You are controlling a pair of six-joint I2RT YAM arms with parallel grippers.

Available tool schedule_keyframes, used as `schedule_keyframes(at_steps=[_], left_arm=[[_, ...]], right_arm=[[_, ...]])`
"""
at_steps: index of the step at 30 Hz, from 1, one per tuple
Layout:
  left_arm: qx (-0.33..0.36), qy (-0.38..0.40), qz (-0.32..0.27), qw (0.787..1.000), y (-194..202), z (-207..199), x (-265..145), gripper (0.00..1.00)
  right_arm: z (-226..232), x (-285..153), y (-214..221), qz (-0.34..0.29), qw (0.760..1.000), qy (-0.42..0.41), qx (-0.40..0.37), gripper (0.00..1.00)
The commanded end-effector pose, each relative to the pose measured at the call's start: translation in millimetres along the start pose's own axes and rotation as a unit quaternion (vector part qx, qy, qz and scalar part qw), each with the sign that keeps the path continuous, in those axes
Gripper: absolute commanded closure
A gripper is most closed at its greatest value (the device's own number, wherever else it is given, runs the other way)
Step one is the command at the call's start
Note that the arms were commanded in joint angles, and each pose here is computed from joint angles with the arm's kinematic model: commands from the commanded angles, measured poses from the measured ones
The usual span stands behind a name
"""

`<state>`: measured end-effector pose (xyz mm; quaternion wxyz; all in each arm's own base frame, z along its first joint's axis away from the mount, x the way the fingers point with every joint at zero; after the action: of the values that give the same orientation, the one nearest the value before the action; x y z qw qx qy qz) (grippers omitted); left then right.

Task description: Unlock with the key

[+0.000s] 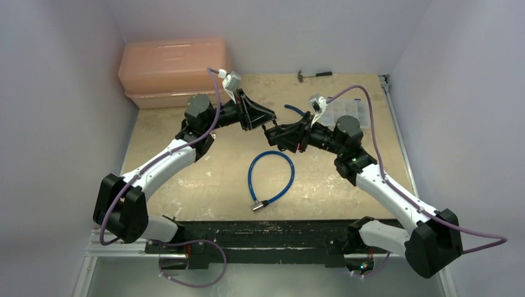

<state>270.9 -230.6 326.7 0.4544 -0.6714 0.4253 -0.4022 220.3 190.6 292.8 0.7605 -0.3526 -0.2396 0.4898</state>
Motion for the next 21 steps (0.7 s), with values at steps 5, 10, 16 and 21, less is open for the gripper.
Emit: schedule_keyframes(at_steps=[5, 10, 16, 21], left_arm=[[0.003, -0.093, 0.052, 0.994, 4, 30, 12, 0.83], [-0.011, -0.14, 0.093, 0.986, 14, 44, 14, 0.84], [-0.043, -0.185, 0.139, 0.972, 29, 60, 18, 0.84], [-0.066, -0.2, 0.154, 0.965, 38, 67, 20, 0.85]], right_arm=[[26, 10, -24, -0.048, 0.994, 0.014, -0.097, 1.0], [27, 18, -27, -0.059, 0.987, 0.081, -0.127, 1.0], [13, 28, -23, -0.063, 0.969, 0.19, -0.142, 1.0], [2, 41, -12, -0.056, 0.945, 0.281, -0.16, 1.0]])
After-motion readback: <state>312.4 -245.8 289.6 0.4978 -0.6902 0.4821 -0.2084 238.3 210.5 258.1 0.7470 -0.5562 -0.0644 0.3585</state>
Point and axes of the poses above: each gripper's point midway between its finger pads, its own x axis out along the fingers, its own z axis along the line the jaws close on, y = z × x, the point moved 9 cm from there along -x, back along the fingers, and after that the axes turned 13 degrees about x, right-handed, at the moved point
